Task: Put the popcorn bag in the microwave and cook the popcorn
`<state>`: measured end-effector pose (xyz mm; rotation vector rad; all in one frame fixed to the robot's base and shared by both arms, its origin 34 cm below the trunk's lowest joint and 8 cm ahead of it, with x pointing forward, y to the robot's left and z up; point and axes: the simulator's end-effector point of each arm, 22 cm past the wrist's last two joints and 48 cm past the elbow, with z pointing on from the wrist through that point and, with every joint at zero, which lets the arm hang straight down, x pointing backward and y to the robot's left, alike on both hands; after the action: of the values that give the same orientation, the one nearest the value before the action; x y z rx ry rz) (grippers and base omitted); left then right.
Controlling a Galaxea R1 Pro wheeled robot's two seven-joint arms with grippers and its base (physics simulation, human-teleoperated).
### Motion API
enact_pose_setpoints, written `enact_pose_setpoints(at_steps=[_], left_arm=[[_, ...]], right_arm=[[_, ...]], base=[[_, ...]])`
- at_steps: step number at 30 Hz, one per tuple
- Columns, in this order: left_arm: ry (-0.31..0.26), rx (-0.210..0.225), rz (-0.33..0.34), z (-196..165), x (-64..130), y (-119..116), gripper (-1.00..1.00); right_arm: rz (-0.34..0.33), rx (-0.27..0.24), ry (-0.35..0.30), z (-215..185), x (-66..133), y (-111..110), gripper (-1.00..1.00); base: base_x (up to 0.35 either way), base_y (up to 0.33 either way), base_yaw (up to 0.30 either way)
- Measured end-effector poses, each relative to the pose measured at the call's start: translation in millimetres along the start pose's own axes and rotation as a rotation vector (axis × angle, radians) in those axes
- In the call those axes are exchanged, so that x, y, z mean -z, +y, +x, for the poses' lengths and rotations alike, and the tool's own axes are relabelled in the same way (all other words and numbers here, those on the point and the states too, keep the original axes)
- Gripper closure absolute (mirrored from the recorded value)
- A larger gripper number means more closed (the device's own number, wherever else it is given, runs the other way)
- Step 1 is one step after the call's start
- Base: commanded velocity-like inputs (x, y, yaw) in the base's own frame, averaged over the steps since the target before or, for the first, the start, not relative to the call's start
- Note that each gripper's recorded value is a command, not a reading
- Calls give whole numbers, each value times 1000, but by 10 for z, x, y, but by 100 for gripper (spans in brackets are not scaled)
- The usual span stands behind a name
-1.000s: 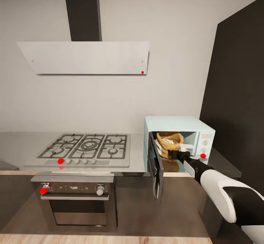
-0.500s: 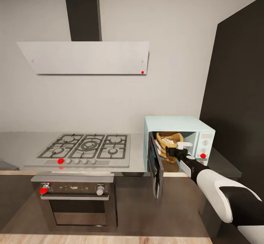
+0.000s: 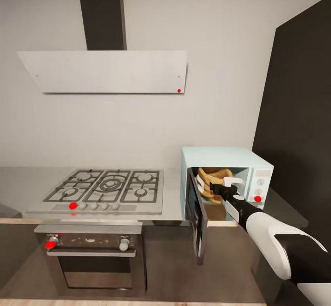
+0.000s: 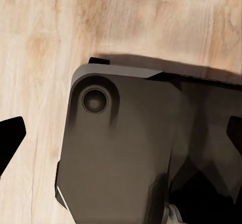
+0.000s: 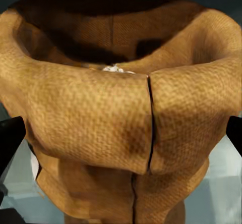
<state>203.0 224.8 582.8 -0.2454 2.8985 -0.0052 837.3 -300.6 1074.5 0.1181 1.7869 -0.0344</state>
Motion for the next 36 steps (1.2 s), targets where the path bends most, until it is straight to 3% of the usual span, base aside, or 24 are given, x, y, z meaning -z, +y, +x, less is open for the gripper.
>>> enact_pose_setpoints(at_steps=[12,36], left_arm=[[1,3,-2,-1,-1,13,-100],[1,5,-10,-2,-2,28,-100]], right_arm=[[-10,8,3,16,0,65,-100],[-9,14,9,49,0,46,-100]], base=[[258,0,0],[57,0,0]])
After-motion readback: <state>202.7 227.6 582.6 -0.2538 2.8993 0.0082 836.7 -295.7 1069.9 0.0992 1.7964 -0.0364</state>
